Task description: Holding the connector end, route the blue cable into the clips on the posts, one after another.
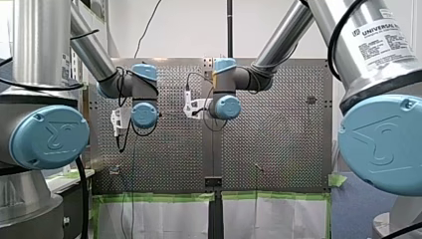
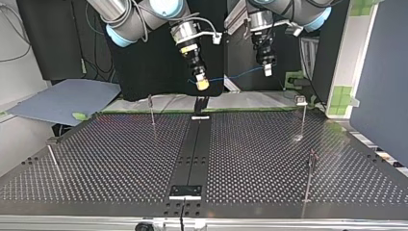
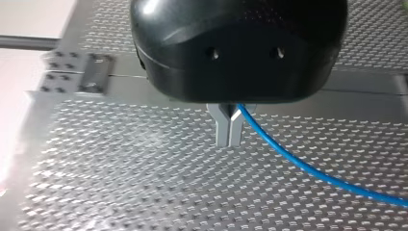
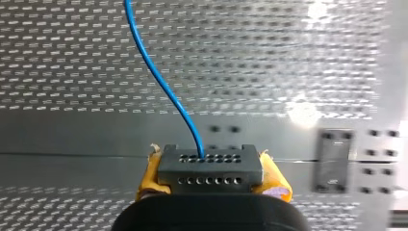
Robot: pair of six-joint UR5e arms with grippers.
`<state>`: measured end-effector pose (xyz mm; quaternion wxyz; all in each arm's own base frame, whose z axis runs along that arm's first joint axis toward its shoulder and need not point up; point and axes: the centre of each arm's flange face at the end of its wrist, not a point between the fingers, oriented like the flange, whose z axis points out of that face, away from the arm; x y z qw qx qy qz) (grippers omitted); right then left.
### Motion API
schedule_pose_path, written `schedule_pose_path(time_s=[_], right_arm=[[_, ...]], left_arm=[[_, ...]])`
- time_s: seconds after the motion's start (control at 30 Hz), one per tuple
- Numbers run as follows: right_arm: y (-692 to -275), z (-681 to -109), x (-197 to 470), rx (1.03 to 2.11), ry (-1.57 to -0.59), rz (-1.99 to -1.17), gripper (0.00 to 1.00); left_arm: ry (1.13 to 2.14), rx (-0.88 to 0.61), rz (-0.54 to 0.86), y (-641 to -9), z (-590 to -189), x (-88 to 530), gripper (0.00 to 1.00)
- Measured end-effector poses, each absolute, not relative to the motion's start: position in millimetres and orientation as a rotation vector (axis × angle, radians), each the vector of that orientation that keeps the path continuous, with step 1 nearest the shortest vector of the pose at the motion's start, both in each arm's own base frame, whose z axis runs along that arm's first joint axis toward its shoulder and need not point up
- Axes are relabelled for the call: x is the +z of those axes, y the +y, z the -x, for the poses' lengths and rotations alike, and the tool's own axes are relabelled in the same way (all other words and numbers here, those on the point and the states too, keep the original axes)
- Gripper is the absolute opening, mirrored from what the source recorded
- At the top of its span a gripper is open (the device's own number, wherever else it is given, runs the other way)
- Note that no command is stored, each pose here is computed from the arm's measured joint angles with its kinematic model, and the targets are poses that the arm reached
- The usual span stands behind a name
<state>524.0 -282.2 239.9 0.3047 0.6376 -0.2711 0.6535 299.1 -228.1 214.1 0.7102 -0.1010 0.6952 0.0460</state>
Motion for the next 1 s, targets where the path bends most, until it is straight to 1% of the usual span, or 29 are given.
schedule_pose_path(time_s=[0.2, 0.37, 0.6, 0.77, 1.0], right_arm=[[-280.8, -527.4, 288.3, 1.775, -0.680, -1.645, 0.00], [-280.3, -530.4, 319.2, 1.810, -0.661, -1.615, 0.00], [-280.7, -539.5, 339.5, 1.852, -0.637, -1.612, 0.00], [-282.2, -546.9, 352.9, 1.902, -0.637, -1.610, 0.00], [-287.0, -558.4, 370.3, 1.975, -0.643, -1.600, 0.00]], left_arm=[[1.486, 0.069, 0.300, -225.8, -310.1, 252.4, 0.01], [1.454, 0.033, 0.358, -220.3, -311.1, 277.3, 0.01], [1.394, -0.013, 0.437, -211.7, -316.8, 319.7, 0.01], [1.394, 0.000, 0.448, -207.0, -322.6, 332.0, 0.01], [1.430, 0.050, 0.448, -198.2, -326.5, 335.9, 0.01]])
